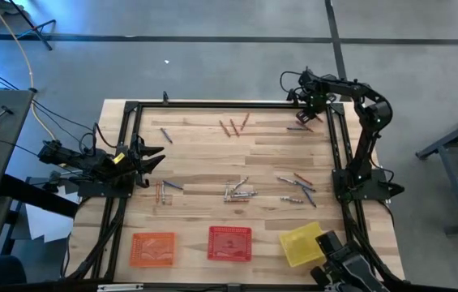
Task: Sort crayons
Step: Put the orange crayon into the yellow bin
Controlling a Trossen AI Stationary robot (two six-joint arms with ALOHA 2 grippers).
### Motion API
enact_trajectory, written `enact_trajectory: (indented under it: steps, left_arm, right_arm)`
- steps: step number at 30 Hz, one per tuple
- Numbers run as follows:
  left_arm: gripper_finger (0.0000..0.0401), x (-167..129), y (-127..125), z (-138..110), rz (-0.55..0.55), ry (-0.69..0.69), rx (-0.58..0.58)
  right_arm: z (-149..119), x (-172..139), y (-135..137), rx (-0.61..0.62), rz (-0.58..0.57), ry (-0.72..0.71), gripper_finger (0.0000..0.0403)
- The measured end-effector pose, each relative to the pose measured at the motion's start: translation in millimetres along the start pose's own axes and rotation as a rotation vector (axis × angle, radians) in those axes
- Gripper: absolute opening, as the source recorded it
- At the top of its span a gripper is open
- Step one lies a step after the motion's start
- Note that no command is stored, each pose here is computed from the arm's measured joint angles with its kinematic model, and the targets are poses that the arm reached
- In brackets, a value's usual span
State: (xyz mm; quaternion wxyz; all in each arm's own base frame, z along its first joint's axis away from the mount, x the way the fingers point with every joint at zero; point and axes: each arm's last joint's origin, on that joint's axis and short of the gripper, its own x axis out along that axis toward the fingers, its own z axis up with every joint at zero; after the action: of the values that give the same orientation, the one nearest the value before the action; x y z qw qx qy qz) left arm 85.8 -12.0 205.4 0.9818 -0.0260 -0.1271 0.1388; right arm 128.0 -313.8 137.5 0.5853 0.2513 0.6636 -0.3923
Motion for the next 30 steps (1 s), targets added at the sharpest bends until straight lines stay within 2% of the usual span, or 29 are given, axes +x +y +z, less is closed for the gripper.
enact_trajectory:
  steps: [8, 12, 16, 21, 24, 27, 30]
  left_arm:
    - [0.0117, 0, 0, 0, 0.0, 0.0, 0.0]
    - [0.0117, 0, 0, 0, 0.0, 0.0, 0.0]
    - [0.0117, 0, 0, 0, 0.0, 0.0, 0.0]
    - [0.0117, 0, 0, 0, 0.0, 0.0, 0.0]
    - [0.0117, 0, 0, 0, 0.0, 0.0, -0.001]
    - [0.0117, 0, 0, 0, 0.0, -0.001, -0.001]
    - [0.0117, 0, 0, 0, 0.001, -0.001, -0.001]
  right_arm:
    - [-1, 0, 2, -0.027, 0.072, -0.005, 0.0116]
    - [-2, 0, 3, -0.03, 0.095, 0.003, 0.0076]
    - [-3, 0, 3, -0.031, 0.125, 0.012, 0.0017]
    - [-9, -3, 5, -0.022, 0.145, 0.059, 0.0012]
    - [-18, -14, 5, -0.026, 0.167, 0.089, 0.0005]
    - [-22, -37, 0, -0.003, 0.144, 0.007, 0.0004]
    - [-30, -59, -1, 0.033, 0.179, -0.044, 0.0003]
